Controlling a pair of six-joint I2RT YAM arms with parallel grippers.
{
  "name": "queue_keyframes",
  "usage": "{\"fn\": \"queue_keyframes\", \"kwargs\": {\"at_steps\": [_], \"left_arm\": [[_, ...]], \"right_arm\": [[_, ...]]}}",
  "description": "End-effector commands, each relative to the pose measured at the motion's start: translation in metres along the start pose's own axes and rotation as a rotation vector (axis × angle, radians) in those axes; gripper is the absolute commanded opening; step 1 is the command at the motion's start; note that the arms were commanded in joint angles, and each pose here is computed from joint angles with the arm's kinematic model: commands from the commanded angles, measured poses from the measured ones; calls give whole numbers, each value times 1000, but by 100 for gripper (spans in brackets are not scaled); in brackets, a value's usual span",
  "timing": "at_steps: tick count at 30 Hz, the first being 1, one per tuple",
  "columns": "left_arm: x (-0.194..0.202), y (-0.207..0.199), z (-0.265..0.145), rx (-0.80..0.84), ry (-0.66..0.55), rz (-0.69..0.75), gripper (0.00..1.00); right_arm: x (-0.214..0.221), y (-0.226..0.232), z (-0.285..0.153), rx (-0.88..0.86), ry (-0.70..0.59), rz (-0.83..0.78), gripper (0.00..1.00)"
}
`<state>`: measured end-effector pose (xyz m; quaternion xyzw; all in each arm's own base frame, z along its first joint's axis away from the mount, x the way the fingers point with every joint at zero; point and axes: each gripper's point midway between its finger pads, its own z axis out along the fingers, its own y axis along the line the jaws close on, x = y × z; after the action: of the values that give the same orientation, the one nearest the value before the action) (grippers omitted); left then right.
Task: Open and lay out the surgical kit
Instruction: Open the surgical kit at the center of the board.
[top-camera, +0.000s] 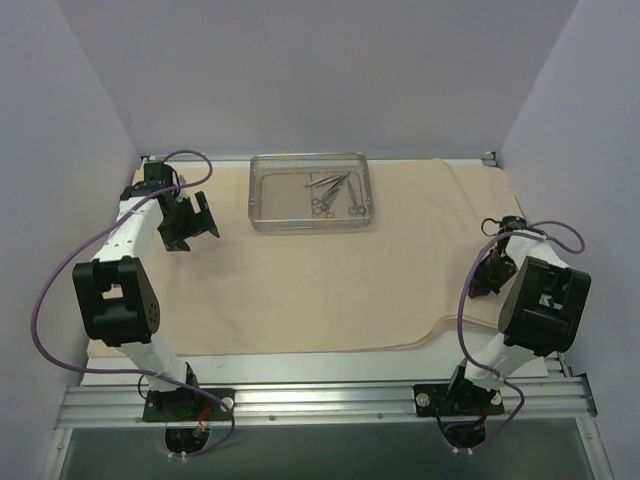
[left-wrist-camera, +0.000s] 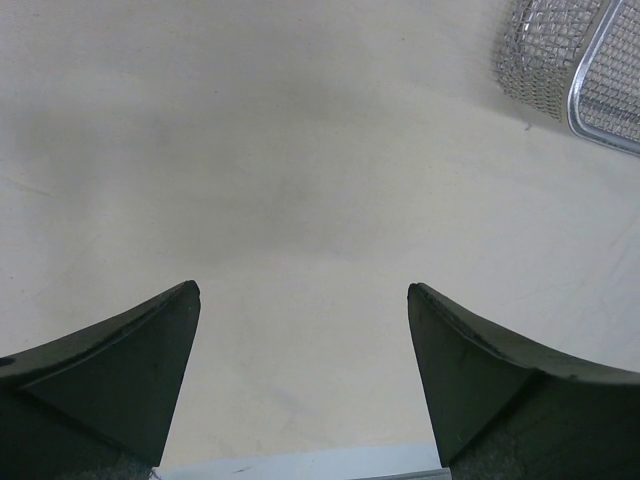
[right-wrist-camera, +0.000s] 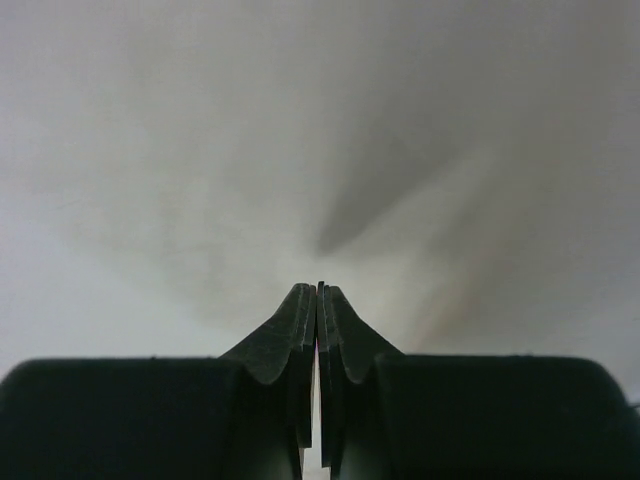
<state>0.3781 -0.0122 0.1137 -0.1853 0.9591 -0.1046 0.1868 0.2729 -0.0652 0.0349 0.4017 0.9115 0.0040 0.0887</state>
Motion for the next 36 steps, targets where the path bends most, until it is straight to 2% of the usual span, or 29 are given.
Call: {"fn": "queue_keyframes", "kwargs": {"at_steps": [1, 4, 9, 12, 14, 15, 17, 18, 19, 21, 23, 26, 32, 36], "left_arm": [[-12, -15, -26, 48, -68, 28, 94], [-10, -16, -25, 59, -70, 33, 94], [-11, -16, -33, 60, -91, 53, 94], [-13, -13, -39, 39, -109, 64, 94], [-13, -12, -40, 34, -114, 67, 94], [-12, -11, -39, 30, -107, 67, 94], [-9, -10, -36, 25, -91, 64, 94], [-8, -9, -32, 25, -80, 63, 94], [-7, -8, -31, 21, -70, 61, 94], [-6, -9, -29, 23, -65, 60, 94], [-10, -11, -32, 27, -73, 61, 94], [-14, -12, -34, 26, -83, 57, 94], [-10, -10, -28, 22, -67, 53, 95], [-9, -10, -24, 23, -49, 52, 95]], "right_arm": [[29, -62, 15, 177, 119, 135, 0], [35, -110, 14, 358, 111, 154, 0], [14, -132, -31, 478, 2, 202, 0], [4, -127, -49, 494, -61, 198, 0], [-11, -106, -60, 435, -114, 140, 0], [-17, -84, -58, 330, -113, 102, 2], [-38, -52, -66, 228, -163, 1, 5], [-49, -16, -65, 86, -193, -52, 10], [-58, -2, -66, 35, -218, -82, 13], [-85, 18, -68, 5, -274, -79, 15], [-94, 24, -59, 10, -259, -58, 15], [-94, -7, -41, 159, -225, -10, 0], [-58, -99, -4, 366, -129, 155, 0], [-34, -137, 13, 529, -82, 150, 0]]}}
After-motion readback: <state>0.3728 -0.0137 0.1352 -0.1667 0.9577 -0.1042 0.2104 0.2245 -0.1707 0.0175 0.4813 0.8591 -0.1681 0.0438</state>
